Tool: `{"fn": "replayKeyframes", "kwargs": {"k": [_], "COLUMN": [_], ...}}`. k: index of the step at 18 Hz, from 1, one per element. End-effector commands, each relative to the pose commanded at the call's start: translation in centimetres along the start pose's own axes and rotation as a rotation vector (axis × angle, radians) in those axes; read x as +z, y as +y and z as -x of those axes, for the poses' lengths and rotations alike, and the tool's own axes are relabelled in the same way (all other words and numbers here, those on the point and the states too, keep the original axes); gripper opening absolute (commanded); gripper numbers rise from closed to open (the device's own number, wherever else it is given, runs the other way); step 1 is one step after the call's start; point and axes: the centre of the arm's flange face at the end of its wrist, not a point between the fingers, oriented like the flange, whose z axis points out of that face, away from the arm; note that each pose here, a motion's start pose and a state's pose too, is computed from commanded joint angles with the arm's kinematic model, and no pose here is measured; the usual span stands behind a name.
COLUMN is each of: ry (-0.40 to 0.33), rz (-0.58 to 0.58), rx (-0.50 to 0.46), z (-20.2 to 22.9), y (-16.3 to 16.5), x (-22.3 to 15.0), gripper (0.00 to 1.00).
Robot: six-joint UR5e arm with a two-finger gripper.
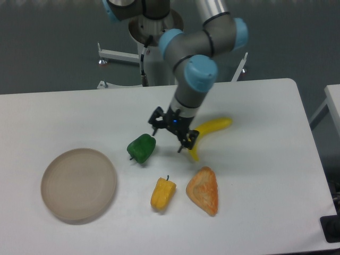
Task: Pick up the green pepper from the table
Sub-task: 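Lower the open gripper onto the green pepper and close it, then lift the grasped green pepper up off the table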
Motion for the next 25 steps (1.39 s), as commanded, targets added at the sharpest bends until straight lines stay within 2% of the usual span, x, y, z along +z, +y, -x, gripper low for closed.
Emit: {"fn": "replayKeyframes", "kwargs": {"k": [4, 13, 14, 16, 17, 18, 20, 25], "ry": [-0.019, -0.005, -0.007, -0.011, -0.012, -0.013, -0.016, -0.05], "rz": [-0.014, 0.003, 0.001, -0.004, -0.005, -0.006, -0.008, -0.034], "rx": [0.03, 0.047, 0.046, 0.051, 0.05, 0.054, 0.055, 0.057], "z": [-1.1, -1.8, -1.8, -1.7, -1.5, -1.6, -1.4, -0.2], "y": [0.1, 0.2, 0.2, -0.1, -0.1, -0.2, -0.2, -1.0], "x": [1.4, 2.6, 2.5, 2.2, 2.2, 2.2, 2.0, 0.0], "gripper": [1.0, 0.99, 0.89, 0.57, 0.46, 0.39, 0.32, 0.29]}}
